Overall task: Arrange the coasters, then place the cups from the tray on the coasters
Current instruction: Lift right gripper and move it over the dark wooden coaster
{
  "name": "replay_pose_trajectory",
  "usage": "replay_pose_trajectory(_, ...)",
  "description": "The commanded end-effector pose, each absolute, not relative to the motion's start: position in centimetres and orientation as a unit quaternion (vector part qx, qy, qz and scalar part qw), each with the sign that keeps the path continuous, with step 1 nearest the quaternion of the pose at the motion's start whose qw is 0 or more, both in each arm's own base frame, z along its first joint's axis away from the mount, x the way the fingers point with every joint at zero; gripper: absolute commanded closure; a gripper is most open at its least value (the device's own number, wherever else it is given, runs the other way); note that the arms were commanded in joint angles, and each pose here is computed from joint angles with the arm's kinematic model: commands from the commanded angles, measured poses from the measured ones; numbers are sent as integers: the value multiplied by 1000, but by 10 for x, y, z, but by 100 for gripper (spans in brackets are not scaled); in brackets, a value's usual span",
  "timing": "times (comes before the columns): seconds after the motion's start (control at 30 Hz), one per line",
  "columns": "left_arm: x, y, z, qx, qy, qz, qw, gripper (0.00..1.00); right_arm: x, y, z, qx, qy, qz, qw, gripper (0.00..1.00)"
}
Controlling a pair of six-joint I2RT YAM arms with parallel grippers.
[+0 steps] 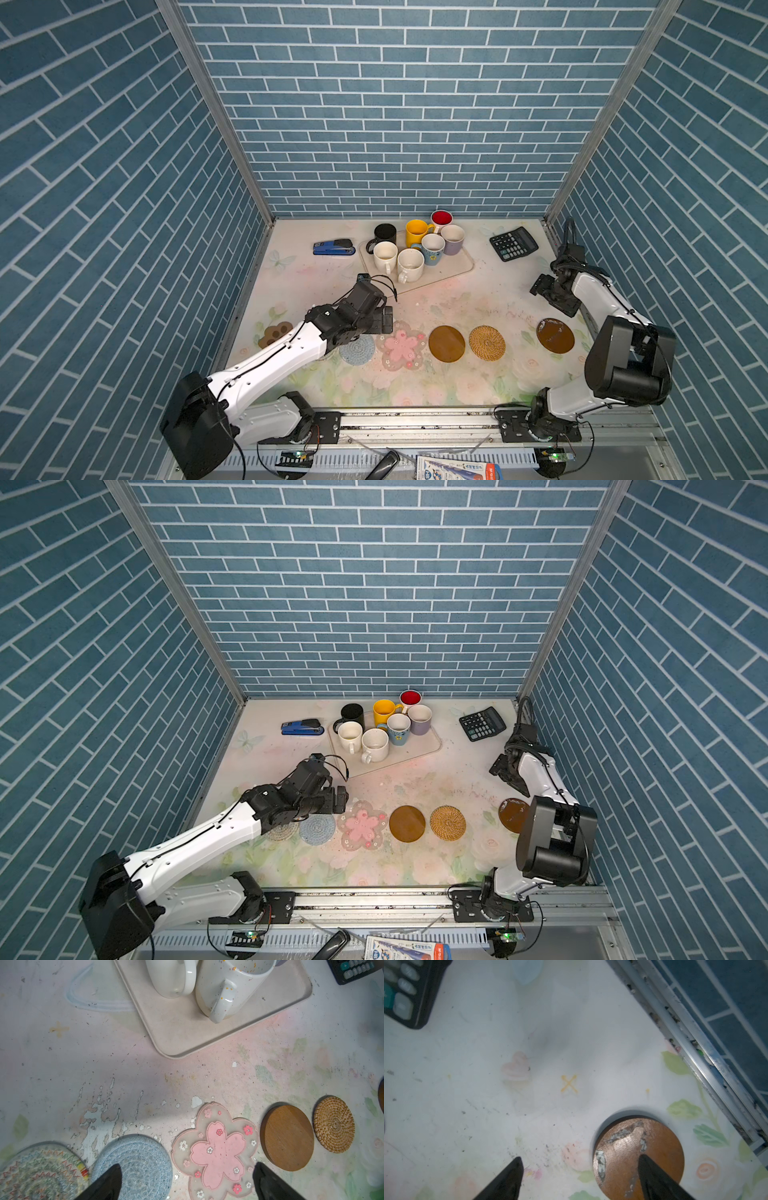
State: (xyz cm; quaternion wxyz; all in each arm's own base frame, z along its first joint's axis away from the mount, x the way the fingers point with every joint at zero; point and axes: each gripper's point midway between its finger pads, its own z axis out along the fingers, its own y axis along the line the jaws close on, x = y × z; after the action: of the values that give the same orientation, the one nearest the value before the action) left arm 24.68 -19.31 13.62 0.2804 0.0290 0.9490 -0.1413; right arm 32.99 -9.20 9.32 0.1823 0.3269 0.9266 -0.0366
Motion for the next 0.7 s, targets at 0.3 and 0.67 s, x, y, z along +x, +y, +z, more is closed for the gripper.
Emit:
replay_pose_trajectory(0.3,252,-233,134,76,948,-135,277,1,293,-140,57,432,887,-30,160,15)
replay_pose_trajectory(0.67,253,-254,129,94,950,-125,272,1,283,-142,35,457,877,-12,147,18)
